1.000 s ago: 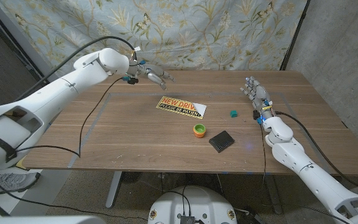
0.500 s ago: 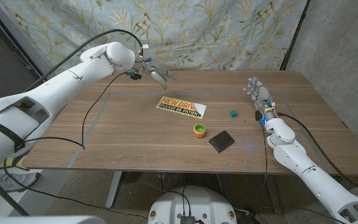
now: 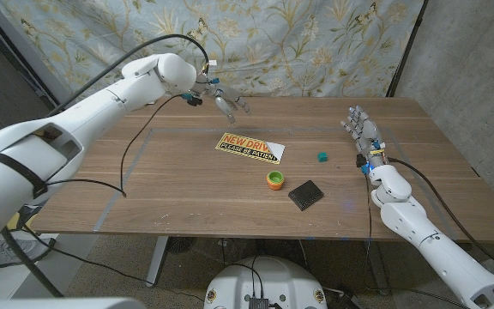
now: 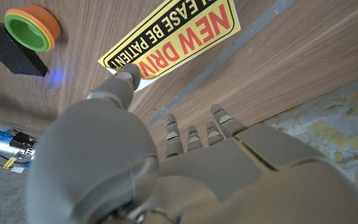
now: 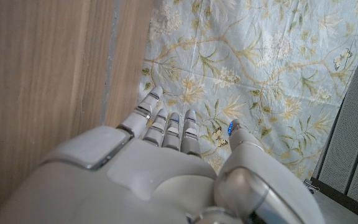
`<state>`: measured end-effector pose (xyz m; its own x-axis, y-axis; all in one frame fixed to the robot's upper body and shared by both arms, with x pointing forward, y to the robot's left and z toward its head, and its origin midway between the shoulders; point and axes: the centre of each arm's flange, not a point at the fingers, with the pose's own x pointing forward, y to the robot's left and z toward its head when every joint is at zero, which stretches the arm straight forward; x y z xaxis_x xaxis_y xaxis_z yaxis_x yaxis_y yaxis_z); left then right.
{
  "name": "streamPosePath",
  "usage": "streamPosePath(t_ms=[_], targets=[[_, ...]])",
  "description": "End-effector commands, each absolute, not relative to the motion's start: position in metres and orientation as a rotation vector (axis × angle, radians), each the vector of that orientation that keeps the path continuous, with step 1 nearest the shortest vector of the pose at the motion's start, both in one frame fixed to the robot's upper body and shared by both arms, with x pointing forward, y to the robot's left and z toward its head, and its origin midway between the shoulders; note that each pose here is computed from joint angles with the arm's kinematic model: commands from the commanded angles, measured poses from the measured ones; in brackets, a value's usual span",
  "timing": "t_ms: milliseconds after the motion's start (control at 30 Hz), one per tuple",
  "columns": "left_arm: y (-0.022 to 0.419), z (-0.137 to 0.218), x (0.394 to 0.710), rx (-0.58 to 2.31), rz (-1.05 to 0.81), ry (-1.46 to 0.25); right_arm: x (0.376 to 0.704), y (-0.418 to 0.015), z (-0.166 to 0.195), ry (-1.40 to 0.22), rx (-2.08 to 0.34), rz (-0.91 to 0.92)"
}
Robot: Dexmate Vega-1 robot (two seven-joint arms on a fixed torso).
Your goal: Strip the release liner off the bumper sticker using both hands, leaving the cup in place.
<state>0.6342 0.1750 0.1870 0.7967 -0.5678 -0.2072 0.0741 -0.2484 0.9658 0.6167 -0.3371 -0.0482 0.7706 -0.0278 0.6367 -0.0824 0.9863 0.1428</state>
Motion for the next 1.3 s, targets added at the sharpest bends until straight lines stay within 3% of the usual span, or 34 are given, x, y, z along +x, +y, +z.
streamPosePath(t_ms=[33,1300], targets=[[0.154,0.193,0.639,1.828,-0.684,-0.415,0.611,-0.346,-0.050,-0.708,0.198,-0.007],[0.103,0.177,0.673,2.011,-0.847,-0.502,0.614,-0.345,-0.044,-0.723,0.238,-0.042]])
